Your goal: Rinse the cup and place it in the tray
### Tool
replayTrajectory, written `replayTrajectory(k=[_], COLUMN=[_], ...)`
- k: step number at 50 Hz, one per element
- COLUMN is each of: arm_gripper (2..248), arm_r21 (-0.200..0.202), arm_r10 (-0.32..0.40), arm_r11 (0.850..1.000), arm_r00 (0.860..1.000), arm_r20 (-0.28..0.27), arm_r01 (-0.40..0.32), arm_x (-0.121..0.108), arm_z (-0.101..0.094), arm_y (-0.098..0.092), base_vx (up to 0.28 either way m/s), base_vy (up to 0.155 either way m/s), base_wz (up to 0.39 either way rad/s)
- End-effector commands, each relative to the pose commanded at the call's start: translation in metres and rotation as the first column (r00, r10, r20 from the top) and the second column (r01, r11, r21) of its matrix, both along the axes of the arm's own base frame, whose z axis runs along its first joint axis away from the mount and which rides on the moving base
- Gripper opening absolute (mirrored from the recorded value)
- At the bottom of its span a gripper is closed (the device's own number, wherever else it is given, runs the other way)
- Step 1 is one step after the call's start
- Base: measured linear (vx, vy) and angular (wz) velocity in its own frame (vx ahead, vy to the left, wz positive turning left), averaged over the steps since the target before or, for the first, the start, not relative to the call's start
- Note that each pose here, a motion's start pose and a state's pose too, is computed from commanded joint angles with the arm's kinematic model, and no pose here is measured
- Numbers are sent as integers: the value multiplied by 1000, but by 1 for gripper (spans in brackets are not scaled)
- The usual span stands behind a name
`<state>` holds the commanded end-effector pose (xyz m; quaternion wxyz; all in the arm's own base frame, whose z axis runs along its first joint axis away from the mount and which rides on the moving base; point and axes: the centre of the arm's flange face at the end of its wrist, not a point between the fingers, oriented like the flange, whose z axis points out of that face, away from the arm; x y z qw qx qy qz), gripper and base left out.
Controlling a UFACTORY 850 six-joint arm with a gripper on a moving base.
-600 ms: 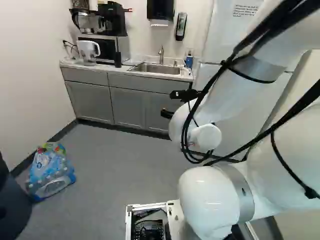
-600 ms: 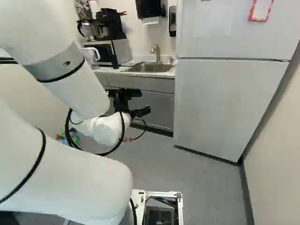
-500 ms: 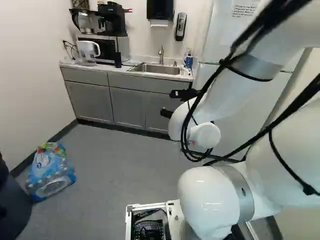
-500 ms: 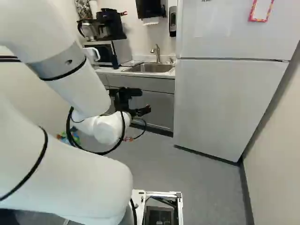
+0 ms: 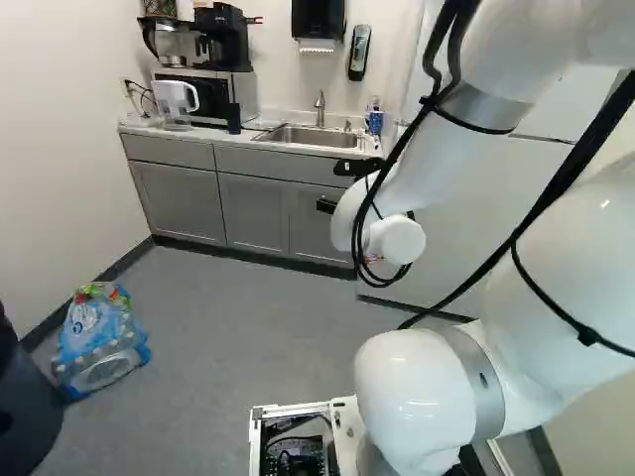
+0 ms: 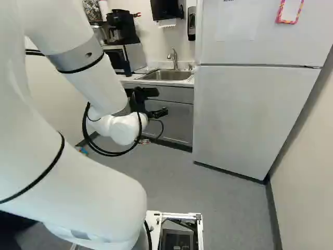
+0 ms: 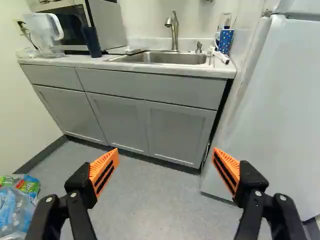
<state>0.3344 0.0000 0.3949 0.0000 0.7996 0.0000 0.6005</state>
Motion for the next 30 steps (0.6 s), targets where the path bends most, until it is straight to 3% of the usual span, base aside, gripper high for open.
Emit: replayTrajectory(k=[30], arm_gripper=[247], arm_r21=[0], arm_r10=[0], arm_r11=[1000], arm_r00=[997], arm_r20=[71], arm_r01=[0], arm_x=[46], arm_z=[32], arm_y=[0], base_vx=[0], base_vy=[0], base_wz=[0])
